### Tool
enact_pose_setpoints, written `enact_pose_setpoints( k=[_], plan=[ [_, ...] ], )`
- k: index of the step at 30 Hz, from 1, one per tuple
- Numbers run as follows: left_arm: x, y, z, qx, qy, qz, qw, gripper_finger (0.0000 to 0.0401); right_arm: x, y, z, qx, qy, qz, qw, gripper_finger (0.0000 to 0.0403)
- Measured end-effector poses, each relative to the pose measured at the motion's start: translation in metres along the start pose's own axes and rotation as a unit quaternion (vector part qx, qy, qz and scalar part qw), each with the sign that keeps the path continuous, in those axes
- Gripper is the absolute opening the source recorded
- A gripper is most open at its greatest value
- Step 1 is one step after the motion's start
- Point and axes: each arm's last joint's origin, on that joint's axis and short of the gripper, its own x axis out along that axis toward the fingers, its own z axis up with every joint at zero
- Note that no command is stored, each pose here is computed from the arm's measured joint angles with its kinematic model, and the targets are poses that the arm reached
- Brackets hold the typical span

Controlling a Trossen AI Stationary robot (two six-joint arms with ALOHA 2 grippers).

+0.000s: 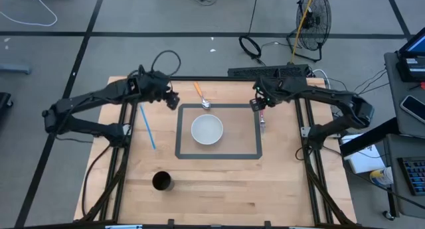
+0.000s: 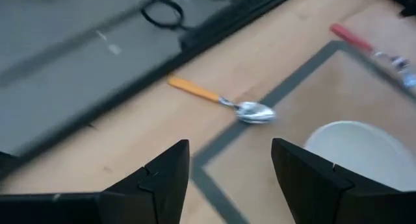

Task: Pick & Place Utensil
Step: Put the yellow spoon into the bowl on the table mat

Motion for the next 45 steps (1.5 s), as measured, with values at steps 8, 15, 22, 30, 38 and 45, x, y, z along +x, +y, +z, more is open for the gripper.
enact_pose_setpoints(
  k=[8,15,22,30,38,45],
  plan=[
    [0.044,0.018,0.016,-0.111,0.040,-0.040,0.992,0.0225,0.016,-0.003,0.014,-0.033,0.012,0.032,0.999,0.0223],
    [0.115,0.040,0.029,-0.135,0.084,-0.188,0.969,0.0225,0.008,-0.004,0.018,-0.011,-0.011,0.059,0.998,0.0220],
    [0.149,0.065,0.019,-0.194,0.135,-0.163,0.958,0.0225,0.005,-0.005,0.023,0.016,-0.032,0.070,0.997,0.0219],
    [0.140,0.051,0.049,-0.171,0.138,-0.208,0.953,0.0225,0.005,-0.004,0.023,-0.001,-0.037,0.074,0.997,0.0217],
    [0.108,0.021,0.125,0.069,0.152,-0.054,0.984,0.0225,0.006,-0.008,0.026,-0.024,-0.034,0.081,0.996,0.0217],
    [0.166,0.045,0.131,0.054,0.269,-0.041,0.961,0.0225,0.006,-0.006,0.025,-0.049,-0.029,0.092,0.994,0.0211]
  ],
)
